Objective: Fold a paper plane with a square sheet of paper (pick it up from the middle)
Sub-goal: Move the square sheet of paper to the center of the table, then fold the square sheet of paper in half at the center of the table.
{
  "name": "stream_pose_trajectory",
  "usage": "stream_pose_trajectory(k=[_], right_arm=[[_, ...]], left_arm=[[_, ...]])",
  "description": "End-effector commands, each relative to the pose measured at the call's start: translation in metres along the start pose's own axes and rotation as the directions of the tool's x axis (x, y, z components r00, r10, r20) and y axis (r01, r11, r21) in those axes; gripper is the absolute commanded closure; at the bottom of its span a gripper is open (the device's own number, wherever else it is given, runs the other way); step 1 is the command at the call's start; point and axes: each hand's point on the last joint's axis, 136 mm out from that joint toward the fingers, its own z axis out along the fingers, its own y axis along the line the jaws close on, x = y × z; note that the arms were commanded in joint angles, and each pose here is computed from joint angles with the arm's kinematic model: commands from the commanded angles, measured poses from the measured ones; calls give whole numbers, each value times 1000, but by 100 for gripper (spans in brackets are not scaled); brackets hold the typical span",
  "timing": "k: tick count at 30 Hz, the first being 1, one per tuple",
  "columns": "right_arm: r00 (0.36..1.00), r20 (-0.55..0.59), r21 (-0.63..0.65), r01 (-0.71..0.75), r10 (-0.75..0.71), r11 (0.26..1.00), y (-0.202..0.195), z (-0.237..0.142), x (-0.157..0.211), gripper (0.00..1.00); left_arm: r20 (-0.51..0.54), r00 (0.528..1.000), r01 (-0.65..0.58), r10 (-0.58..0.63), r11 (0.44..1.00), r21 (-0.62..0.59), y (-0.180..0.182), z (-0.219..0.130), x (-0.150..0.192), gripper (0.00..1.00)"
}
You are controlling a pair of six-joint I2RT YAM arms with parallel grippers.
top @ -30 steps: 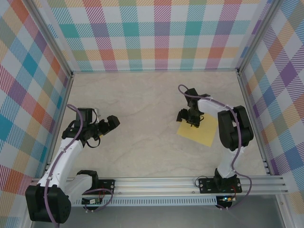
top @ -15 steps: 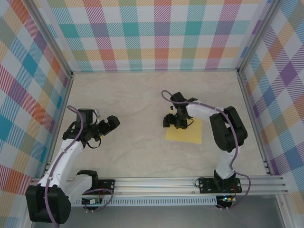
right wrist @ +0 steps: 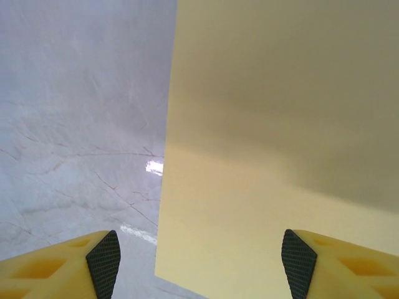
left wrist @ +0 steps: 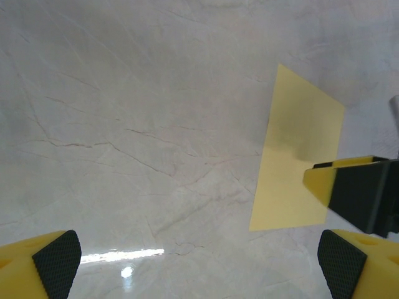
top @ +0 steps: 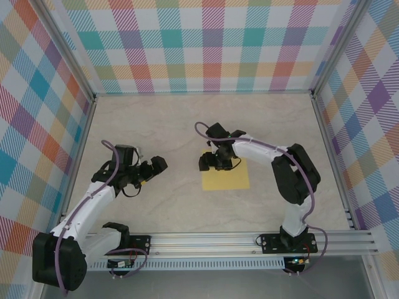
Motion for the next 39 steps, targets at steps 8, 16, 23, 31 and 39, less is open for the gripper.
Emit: stream_pose_trajectory(k=[8, 16, 23, 31, 39], right_arm=[[985, 23, 110, -175, 173, 978, -60, -2, -2, 28], [961, -44, 125, -264, 272, 956, -69, 28, 11, 29], [939, -47, 154, -330, 340, 931, -69, 31, 29, 28], [973, 26, 154, -231, 229, 961, -53, 0, 6, 24], [980, 173, 209, -138, 103, 968, -58, -28, -15, 0]], left_arm=[[-21, 999, -49, 50, 998, 44, -28, 20, 15, 0], [3, 997, -77, 77, 996, 36, -34, 29, 10, 0], [49, 997, -65, 62, 996, 56, -37, 32, 3, 0], [57, 995, -80, 76, 995, 67, -45, 37, -4, 0], [58, 995, -83, 78, 991, 107, -55, 47, -11, 0]])
